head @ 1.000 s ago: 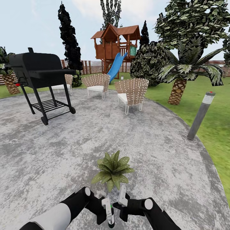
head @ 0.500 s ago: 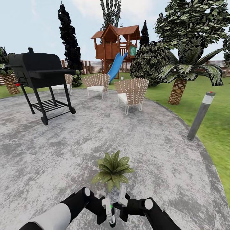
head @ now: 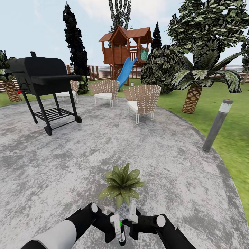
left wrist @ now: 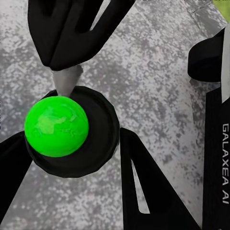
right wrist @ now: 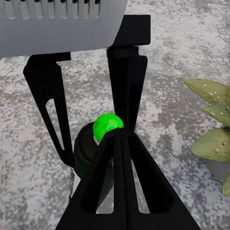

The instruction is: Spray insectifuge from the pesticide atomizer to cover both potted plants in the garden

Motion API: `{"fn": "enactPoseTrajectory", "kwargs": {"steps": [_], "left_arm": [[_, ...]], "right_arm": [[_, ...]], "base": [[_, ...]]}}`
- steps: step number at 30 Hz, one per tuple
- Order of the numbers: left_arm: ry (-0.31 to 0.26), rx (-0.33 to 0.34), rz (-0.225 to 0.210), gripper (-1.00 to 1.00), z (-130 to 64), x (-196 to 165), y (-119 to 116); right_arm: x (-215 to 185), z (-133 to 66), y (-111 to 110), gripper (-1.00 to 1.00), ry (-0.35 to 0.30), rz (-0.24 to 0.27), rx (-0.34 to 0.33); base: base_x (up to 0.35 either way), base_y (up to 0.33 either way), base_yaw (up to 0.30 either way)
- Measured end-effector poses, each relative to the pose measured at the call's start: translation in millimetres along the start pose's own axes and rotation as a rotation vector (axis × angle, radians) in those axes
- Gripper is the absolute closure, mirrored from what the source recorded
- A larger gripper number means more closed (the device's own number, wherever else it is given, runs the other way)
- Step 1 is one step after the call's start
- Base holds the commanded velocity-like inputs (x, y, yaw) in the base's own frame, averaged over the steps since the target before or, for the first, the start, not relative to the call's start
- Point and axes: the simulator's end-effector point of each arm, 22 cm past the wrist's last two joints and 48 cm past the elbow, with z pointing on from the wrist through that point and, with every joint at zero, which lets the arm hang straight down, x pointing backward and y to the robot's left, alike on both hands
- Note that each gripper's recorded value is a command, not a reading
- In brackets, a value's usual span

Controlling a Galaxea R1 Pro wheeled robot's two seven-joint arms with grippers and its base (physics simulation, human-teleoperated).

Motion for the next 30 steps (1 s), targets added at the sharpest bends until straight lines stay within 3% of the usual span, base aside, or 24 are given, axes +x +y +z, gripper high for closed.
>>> {"fn": "enactPoseTrajectory", "kwargs": {"steps": [19, 24, 30], "left_arm": [[0.016, -0.004, -0.006, 1.0, -2.0, 8.3, 1.6], [0.097, -0.025, -0.058, 1.0, -22.4, 64.9, 10.8], [0.2, -0.086, -0.13, 1.0, -73.1, 148.6, 31.3]], "right_arm": [[0.6, 0.1, 0.2, 1.0, 0.002, 0.0, 0.0], [3.4, -0.6, 0.5, 1.0, 0.007, 0.001, -0.002], [7.2, -3.8, -2.7, 1.0, 0.011, 0.003, 0.006]], "base": [[0.0, 0.0, 0.0], [0.0, 0.0, 0.0], [0.0, 0.0, 0.0]]}}
